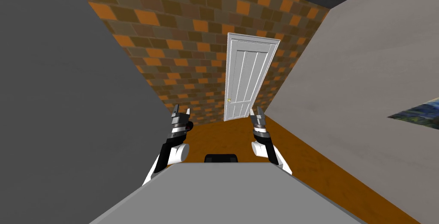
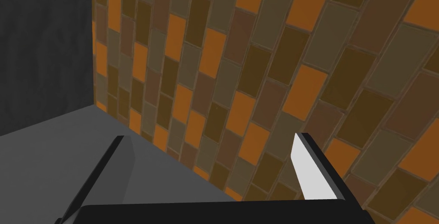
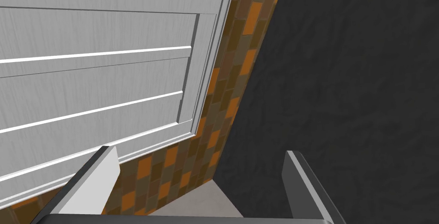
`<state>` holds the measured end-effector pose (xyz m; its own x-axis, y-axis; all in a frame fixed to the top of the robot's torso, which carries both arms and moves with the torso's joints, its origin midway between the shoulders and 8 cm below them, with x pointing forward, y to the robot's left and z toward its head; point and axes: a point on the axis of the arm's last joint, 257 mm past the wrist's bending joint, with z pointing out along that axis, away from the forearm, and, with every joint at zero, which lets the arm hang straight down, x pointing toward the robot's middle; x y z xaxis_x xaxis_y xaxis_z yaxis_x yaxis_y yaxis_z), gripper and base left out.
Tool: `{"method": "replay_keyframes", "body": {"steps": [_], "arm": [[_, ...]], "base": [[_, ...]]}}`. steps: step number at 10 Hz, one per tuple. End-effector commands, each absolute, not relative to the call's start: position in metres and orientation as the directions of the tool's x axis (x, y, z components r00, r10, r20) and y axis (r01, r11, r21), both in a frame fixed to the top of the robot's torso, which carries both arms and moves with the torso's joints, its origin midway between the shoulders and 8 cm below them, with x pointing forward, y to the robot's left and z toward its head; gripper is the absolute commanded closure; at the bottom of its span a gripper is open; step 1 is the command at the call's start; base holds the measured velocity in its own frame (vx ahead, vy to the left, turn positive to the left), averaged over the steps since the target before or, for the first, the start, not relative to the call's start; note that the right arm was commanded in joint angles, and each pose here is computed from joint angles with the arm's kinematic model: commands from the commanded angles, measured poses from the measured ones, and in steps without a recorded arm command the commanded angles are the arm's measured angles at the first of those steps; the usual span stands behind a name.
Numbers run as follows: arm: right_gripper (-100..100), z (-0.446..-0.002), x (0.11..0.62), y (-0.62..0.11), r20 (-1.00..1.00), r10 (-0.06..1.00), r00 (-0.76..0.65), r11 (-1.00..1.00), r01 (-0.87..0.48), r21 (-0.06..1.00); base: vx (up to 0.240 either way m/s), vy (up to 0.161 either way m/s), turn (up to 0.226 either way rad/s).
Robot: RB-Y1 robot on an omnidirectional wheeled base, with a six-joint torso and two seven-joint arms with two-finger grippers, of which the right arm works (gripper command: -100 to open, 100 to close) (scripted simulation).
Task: Pull the door open
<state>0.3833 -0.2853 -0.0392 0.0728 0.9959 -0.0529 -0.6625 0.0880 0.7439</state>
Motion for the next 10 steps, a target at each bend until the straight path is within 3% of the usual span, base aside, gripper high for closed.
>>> {"method": "replay_keyframes", "body": {"steps": [1, 10], "arm": [[-100, -0.052, 0.389, -0.286, -0.053, 0.997, 0.063, 0.081, -0.645, 0.76], [-100, -0.119, 0.421, -0.291, -0.047, 0.999, 0.021, 0.051, -0.549, 0.834]], "base": [[0.084, -0.024, 0.032], [0.094, -0.014, 0.027]]}}
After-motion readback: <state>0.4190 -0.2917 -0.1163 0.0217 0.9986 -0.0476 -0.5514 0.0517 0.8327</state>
